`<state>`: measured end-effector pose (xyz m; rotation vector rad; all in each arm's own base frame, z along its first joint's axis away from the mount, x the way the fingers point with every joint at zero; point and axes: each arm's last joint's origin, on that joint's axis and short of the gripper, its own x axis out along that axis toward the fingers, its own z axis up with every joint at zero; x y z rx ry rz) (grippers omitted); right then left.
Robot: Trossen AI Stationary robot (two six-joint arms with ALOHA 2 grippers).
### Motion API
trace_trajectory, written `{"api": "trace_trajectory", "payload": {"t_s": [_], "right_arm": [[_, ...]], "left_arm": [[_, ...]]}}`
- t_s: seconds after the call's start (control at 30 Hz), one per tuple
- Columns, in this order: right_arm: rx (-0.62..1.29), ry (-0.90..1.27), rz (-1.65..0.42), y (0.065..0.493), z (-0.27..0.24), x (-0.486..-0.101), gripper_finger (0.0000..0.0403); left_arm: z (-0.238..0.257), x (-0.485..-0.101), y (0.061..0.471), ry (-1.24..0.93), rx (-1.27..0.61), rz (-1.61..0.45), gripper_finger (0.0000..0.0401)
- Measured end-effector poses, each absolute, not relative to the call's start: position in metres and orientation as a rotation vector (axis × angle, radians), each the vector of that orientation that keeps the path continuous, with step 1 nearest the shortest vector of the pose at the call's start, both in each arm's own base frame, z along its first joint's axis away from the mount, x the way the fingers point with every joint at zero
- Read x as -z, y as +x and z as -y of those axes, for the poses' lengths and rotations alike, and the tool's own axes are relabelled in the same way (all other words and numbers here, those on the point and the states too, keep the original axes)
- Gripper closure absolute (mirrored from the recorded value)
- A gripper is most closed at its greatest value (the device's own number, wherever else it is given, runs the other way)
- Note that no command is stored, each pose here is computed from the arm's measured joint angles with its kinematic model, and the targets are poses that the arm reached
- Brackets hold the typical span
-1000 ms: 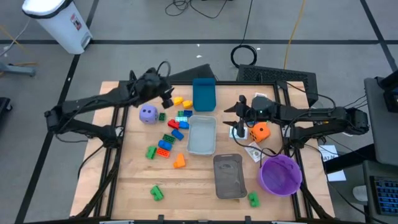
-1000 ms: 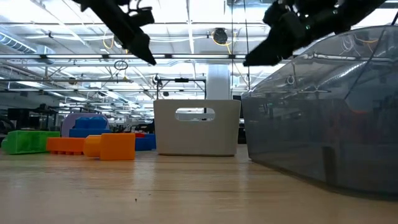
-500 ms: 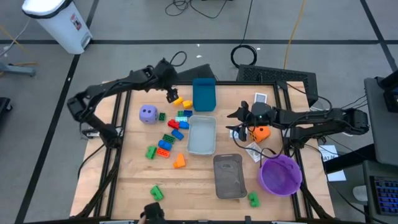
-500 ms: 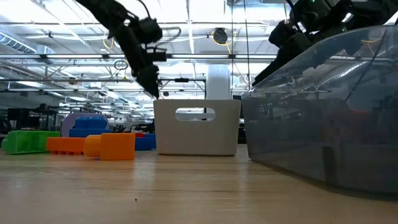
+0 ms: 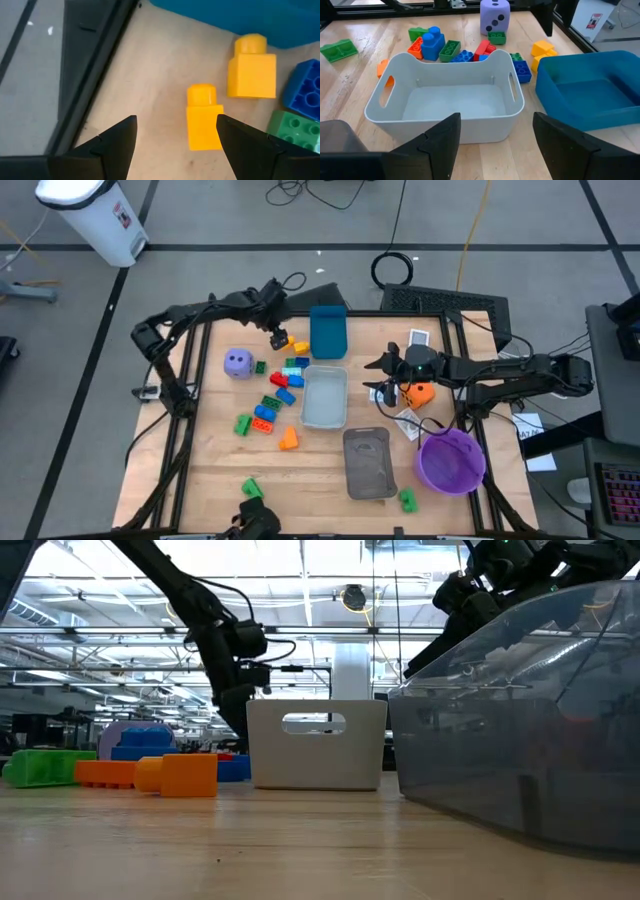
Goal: Pick & Place Toys
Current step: Put the yellow game piece into the black bin
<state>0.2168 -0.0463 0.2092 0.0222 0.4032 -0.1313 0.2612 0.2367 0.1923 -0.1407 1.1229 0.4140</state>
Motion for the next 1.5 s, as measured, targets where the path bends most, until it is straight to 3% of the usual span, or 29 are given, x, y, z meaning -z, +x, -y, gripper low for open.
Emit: {"api": "trace_trajectory", "payload": {"t_s": [0.93,1.5], "right_arm": [[0.128,-0.005,-0.388,0.2173,0.0468,-0.2108,0.0165],[0.128,-0.005,-0.389,0.2173,0.0468,-0.2107,0.0165]], "left_arm": [[-0.2359,-0.1882,0.2653,-0.164,-0.340,-1.089,0.0123],[-0.2306,-0.1888,0.2658,-0.287,-0.143,-0.998,0.0123]]}}
